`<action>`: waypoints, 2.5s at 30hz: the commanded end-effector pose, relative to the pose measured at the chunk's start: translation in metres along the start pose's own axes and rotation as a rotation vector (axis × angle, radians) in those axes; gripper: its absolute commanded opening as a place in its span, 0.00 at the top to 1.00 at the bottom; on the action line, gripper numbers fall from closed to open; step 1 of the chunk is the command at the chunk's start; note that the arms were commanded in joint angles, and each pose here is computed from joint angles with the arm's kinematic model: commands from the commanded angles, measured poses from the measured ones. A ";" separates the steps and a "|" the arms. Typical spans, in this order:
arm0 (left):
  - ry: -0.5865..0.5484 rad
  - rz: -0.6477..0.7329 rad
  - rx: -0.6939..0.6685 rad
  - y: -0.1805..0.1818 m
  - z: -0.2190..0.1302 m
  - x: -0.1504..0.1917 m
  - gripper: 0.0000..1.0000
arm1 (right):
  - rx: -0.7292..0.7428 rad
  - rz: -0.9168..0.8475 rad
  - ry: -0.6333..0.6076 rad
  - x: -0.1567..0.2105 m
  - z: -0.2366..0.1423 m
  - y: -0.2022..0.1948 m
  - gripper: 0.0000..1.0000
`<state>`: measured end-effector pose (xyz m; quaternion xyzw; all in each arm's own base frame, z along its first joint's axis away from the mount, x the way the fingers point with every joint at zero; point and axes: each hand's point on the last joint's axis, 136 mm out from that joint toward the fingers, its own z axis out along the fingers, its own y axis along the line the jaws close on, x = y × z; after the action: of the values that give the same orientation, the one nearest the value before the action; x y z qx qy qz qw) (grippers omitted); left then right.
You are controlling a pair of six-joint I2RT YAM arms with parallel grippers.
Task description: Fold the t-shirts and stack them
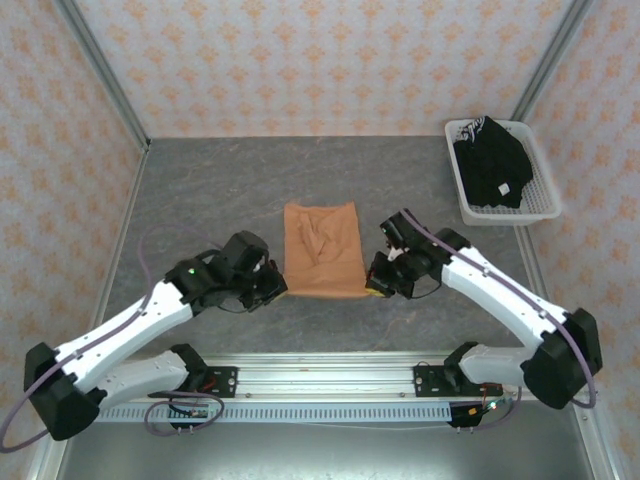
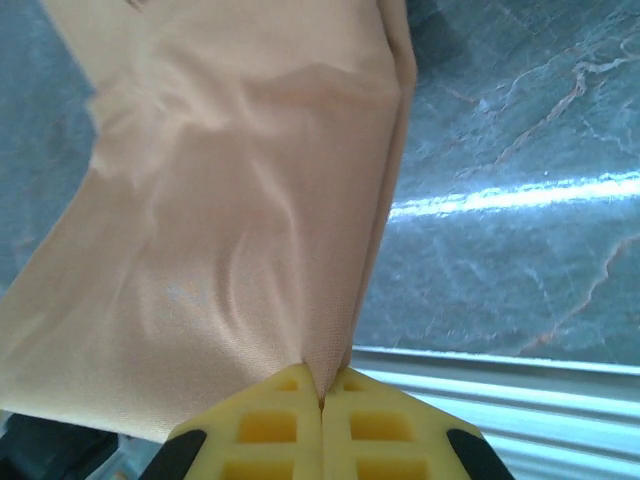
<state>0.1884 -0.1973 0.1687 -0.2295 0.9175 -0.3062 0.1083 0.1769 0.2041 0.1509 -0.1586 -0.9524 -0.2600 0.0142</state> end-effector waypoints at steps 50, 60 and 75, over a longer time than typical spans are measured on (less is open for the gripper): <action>-0.291 -0.704 0.156 -0.047 0.129 -0.032 0.25 | -0.408 0.100 -0.330 -0.099 -0.024 0.030 0.39; -0.369 -0.832 0.162 -0.034 0.178 -0.036 0.32 | -0.389 0.086 -0.336 -0.083 -0.037 0.018 0.39; -0.506 -0.723 0.033 0.032 0.168 -0.131 0.91 | -0.372 0.103 -0.345 -0.072 -0.045 0.006 0.40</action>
<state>0.3427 -0.2396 0.0248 -0.6096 0.7030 -0.3094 0.1961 0.2506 0.1695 0.1866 -0.2433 -0.8655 -0.4048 -0.1670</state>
